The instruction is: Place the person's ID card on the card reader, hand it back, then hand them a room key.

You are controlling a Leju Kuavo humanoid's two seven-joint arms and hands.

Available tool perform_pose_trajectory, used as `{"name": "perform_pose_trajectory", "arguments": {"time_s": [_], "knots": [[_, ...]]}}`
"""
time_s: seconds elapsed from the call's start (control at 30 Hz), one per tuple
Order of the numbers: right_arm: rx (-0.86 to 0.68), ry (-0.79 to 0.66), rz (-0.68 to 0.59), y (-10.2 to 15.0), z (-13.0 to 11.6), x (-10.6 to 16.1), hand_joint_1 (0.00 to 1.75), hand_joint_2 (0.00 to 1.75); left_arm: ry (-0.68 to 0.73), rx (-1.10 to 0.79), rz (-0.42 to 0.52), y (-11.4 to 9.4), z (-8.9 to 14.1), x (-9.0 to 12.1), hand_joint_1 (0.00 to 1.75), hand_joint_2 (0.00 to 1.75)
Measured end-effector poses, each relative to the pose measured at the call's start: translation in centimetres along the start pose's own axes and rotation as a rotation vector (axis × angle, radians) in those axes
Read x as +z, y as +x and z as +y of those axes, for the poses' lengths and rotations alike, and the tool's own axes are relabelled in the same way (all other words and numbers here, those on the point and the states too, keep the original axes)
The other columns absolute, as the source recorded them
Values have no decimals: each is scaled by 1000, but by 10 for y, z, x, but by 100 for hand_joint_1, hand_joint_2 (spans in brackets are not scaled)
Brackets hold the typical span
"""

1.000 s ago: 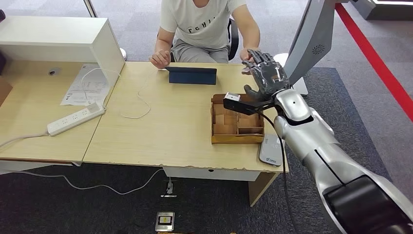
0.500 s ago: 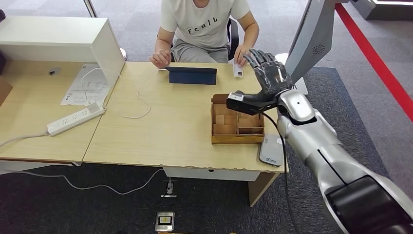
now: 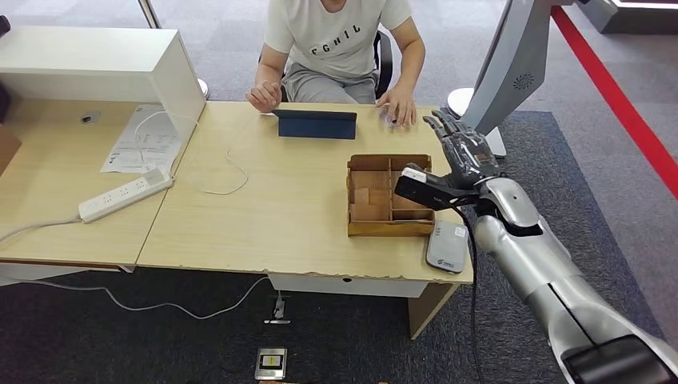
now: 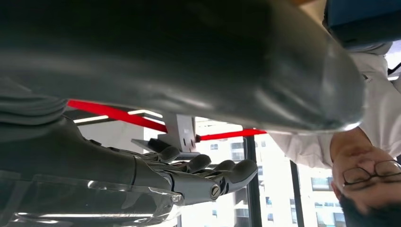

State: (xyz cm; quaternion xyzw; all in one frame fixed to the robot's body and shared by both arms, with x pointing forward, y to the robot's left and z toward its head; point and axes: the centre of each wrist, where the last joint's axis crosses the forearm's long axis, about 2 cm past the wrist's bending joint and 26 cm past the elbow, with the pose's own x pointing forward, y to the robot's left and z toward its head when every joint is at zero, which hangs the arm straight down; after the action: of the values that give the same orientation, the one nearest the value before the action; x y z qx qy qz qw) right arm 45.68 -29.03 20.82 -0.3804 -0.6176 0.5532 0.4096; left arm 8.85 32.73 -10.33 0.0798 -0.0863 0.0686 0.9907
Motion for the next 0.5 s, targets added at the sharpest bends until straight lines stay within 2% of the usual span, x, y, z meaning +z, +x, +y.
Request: {"name": "perform_pose_trajectory", "arguments": {"time_s": [0.17, 0.3, 0.5], "knots": [[-48, 14, 48, -12, 17, 41, 0, 0, 17, 51, 19, -1, 4, 0, 0, 0], [-83, 46, 88, -16, 22, 75, 0, 175, 27, 53, 20, -2, 7, -1, 0, 0], [-120, 45, 91, -1, 25, 117, 0, 175, 37, 50, 16, 0, 13, -1, 0, 0]]}}
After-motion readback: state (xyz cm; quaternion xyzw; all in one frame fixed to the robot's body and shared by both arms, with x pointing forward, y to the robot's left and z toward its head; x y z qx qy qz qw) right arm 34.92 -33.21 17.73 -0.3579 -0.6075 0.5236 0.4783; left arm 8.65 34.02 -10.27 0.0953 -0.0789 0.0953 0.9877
